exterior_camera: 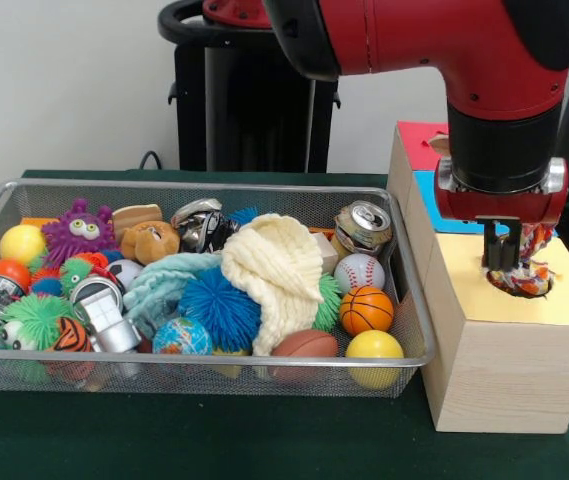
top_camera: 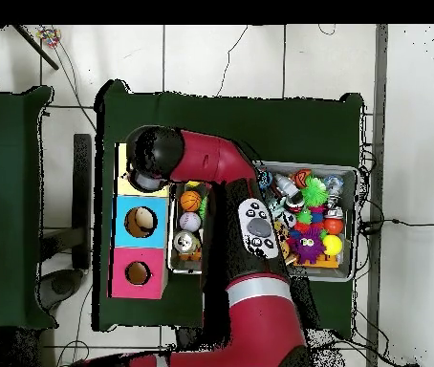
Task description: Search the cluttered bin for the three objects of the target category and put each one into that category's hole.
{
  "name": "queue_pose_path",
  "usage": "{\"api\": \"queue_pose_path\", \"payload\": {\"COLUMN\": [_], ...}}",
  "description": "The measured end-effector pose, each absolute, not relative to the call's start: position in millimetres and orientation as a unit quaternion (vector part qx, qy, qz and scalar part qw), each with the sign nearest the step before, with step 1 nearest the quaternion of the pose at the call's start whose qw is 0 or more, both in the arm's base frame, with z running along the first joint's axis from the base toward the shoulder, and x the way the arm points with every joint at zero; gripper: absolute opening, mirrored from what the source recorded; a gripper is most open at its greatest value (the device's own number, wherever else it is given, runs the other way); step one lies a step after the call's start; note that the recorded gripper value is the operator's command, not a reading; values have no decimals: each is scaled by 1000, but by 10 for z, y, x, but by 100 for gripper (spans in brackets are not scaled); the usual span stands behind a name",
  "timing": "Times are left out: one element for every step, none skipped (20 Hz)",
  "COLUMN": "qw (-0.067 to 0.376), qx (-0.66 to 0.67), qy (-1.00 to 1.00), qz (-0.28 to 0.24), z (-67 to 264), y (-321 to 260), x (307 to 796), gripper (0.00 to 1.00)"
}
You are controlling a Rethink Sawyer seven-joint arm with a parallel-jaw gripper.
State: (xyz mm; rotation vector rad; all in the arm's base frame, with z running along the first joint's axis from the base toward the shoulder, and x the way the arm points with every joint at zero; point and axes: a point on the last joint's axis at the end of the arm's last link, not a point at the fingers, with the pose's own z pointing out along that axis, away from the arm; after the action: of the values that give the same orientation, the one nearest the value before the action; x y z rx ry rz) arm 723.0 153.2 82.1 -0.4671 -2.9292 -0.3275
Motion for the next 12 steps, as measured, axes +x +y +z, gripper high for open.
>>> {"api": "queue_pose_path", "payload": {"qw": [79, 80, 81, 81, 82, 83, 84, 85, 85, 86, 86, 86], "qx": [-156, -157, -157, -158, -158, -159, -159, -160, -160, -160, -160, -160], "qy": [-978, -978, -977, -977, -977, -977, -976, -976, -976, -976, -976, -976], "qz": [-112, -114, -116, -117, -118, -118, -119, -119, -119, -119, -119, -120], "z": [817, 814, 811, 801, 790, 778, 766, 755, 749, 743, 737, 737], "y": [1533, 1534, 1535, 1531, 1526, 1521, 1516, 1512, 1513, 1513, 1514, 1514], "x": [7232, 7234, 7236, 7238, 7236, 7235, 7233, 7230, 7228, 7227, 7225, 7225], "gripper": [0, 0, 0, 0, 0, 0, 0, 0, 0, 0, 0, 0]}}
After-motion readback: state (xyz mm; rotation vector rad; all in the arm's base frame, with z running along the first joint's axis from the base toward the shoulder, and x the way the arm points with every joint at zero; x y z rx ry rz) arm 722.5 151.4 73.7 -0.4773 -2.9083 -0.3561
